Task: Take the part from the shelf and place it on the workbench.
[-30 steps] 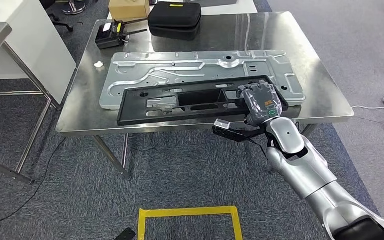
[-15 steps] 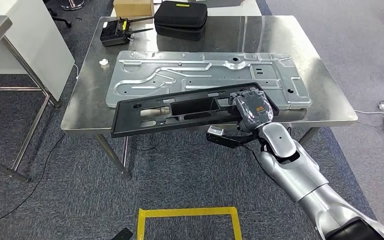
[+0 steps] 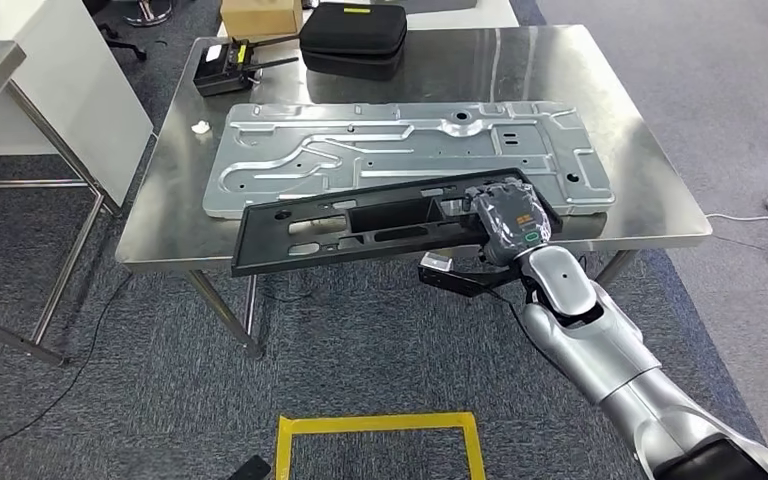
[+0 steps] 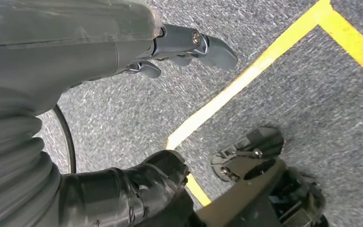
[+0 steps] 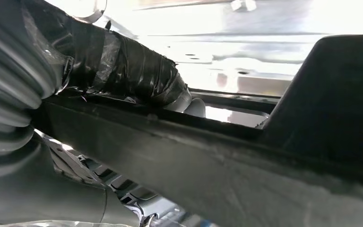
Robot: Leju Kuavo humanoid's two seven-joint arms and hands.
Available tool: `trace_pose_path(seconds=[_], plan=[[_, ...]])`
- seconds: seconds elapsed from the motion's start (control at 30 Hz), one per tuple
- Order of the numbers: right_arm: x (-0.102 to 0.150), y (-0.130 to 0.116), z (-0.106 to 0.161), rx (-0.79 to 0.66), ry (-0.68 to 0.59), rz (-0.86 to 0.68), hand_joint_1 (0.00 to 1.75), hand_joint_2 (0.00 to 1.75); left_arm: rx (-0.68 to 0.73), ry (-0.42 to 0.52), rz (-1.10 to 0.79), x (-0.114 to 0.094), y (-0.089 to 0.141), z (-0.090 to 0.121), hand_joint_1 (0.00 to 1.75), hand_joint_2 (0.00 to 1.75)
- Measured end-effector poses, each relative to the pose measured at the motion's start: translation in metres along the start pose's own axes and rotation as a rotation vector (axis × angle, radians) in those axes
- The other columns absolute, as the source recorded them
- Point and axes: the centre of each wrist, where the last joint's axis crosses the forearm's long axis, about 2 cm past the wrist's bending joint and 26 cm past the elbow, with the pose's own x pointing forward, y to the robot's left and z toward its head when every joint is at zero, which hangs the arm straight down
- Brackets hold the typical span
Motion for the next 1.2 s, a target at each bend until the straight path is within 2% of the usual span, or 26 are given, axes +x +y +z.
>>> trace_pose_path(seconds=[0.9, 1.2], plan=[[0.003, 0.008, 0.005, 0.017, 0.008, -0.028, 1.75, 1.75, -0.006, 0.002, -0.001, -0.001, -0.001, 0.0, 0.0, 1.75], [0.008, 0.03, 0.006, 0.056, 0.045, -0.077, 1.75, 1.75, -0.012, -0.004, -0.028, 0.002, 0.0, -0.001, 0.0, 1.75]])
